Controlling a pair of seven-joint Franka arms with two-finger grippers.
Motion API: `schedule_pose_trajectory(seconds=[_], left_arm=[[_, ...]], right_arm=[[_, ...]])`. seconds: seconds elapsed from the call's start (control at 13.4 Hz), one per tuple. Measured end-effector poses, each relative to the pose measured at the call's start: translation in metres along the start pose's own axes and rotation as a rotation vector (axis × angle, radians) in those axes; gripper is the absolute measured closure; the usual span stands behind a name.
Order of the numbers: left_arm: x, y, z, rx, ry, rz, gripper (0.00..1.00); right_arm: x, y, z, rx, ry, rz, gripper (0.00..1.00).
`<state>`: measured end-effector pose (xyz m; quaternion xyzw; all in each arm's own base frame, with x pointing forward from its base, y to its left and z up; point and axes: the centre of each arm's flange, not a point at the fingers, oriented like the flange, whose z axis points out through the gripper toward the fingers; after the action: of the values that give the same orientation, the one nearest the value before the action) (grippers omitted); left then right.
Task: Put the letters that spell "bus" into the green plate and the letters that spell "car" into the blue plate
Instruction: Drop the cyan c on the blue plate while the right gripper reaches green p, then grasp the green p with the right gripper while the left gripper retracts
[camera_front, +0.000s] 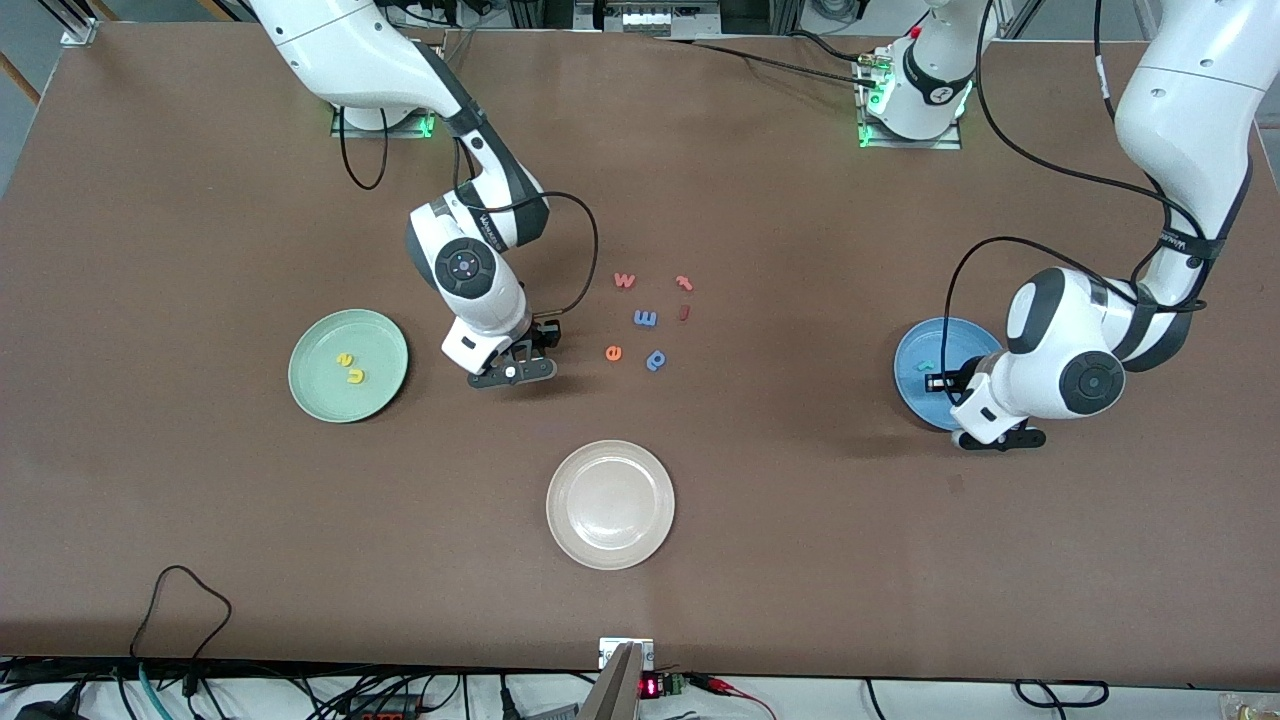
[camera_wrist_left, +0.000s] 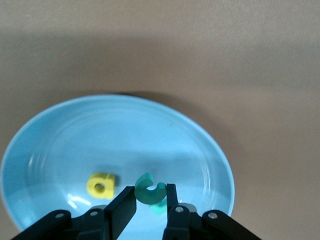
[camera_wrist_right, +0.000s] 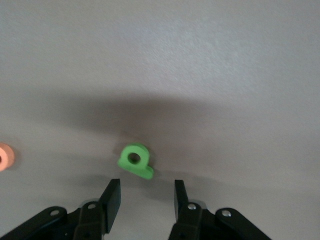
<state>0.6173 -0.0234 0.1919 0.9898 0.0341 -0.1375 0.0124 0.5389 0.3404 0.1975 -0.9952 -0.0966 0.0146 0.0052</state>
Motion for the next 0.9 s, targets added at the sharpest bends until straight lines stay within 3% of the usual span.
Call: schedule_pose_trajectory(seconds=[0.15, 0.22, 0.45, 0.67, 0.9], left_arm=[[0.005, 0.001, 0.004, -0.013, 0.024, 0.002, 0.69], [0.008, 0.0, 0.004, -0.004, 0.038, 0.01, 0.63], [0.016, -0.003, -0.008, 0.027, 0.078, 0.026, 0.36], [0.023, 0.003, -0.045, 0.03, 0.147, 0.034, 0.01], [0.011, 0.022, -0.126, 0.056, 0.264, 0.057, 0.0]], right_arm=[[0.004, -0.009, -0.001, 0.004, 0.01, -0.011, 0.48], [0.004, -0.014, 0.001, 0.004, 0.011, -0.018, 0.48], [0.006, -0.024, 0.009, 0.003, 0.008, -0.032, 0.48], [0.008, -0.021, 0.014, -0.002, 0.008, -0.027, 0.48], [0.01, -0.018, 0.014, -0.005, 0.01, -0.023, 0.48]])
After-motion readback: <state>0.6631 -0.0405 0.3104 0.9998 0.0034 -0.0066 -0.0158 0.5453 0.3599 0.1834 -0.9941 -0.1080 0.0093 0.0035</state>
